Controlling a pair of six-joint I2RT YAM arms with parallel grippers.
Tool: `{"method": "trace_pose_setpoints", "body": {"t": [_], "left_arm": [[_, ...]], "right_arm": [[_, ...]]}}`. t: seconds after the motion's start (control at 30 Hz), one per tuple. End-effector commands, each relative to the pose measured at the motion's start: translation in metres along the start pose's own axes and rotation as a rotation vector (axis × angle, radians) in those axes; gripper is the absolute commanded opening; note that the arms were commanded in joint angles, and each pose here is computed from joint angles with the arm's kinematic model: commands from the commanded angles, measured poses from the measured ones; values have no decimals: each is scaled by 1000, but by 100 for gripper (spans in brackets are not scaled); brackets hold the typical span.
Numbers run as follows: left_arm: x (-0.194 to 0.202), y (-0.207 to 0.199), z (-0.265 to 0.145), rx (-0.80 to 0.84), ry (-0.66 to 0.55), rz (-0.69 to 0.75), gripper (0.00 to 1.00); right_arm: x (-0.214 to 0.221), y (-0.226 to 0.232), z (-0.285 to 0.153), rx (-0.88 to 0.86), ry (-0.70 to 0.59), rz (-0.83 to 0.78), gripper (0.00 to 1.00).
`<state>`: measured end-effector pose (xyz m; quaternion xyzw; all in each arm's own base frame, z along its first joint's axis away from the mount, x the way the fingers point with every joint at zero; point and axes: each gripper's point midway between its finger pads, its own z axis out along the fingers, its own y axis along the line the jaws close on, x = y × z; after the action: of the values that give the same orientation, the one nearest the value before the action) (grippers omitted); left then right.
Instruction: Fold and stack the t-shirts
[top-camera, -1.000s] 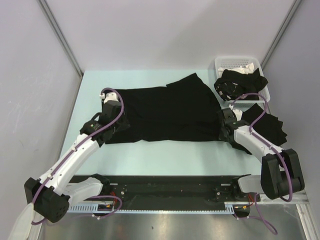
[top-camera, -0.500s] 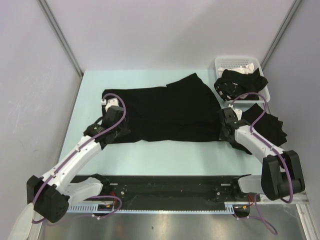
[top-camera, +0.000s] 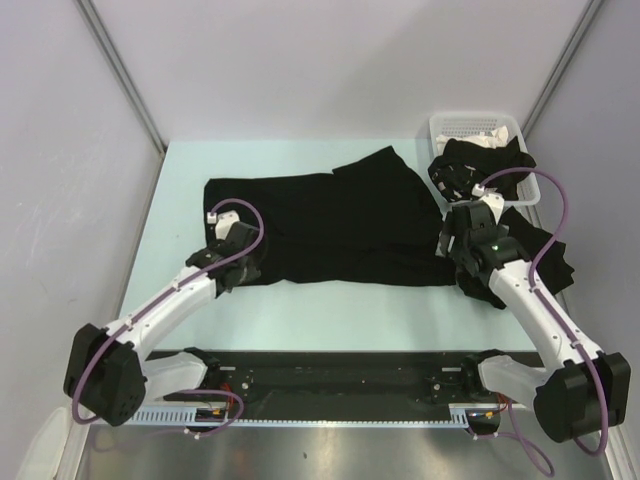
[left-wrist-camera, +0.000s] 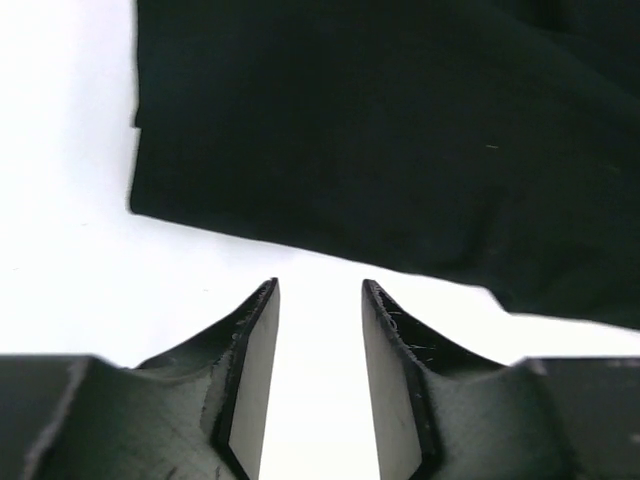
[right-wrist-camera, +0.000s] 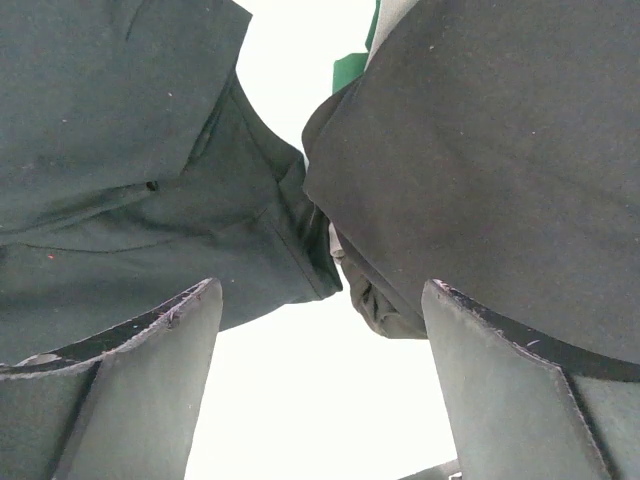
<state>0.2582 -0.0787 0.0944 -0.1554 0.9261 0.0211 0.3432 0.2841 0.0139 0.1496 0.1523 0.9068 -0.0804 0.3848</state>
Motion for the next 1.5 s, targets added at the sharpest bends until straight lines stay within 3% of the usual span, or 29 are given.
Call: {"method": "trace_pose_setpoints", "body": {"t": [0.0, 0.07, 0.2, 0.5, 0.87, 1.47], "left_arm": [[-13, 14, 8, -141, -48, -3, 46], [-18, 14, 11, -164, -49, 8, 48], [-20, 21, 20, -246, -49, 4, 65], [-30, 27, 27, -122, -78, -63, 74], [-6, 38, 40, -30, -25, -111, 78], [-1, 68, 58, -153, 12, -167, 77]], "right_arm": [[-24, -5, -19, -7, -67, 0, 87], [-28, -7, -25, -15, -88, -8, 88], [-36, -14, -32, 3, -122, -31, 91], [-40, -13, -33, -4, -133, -55, 100], [-55, 7, -33, -84, -186, -25, 100], [-67, 0, -37, -11, -256, 49, 100]]}}
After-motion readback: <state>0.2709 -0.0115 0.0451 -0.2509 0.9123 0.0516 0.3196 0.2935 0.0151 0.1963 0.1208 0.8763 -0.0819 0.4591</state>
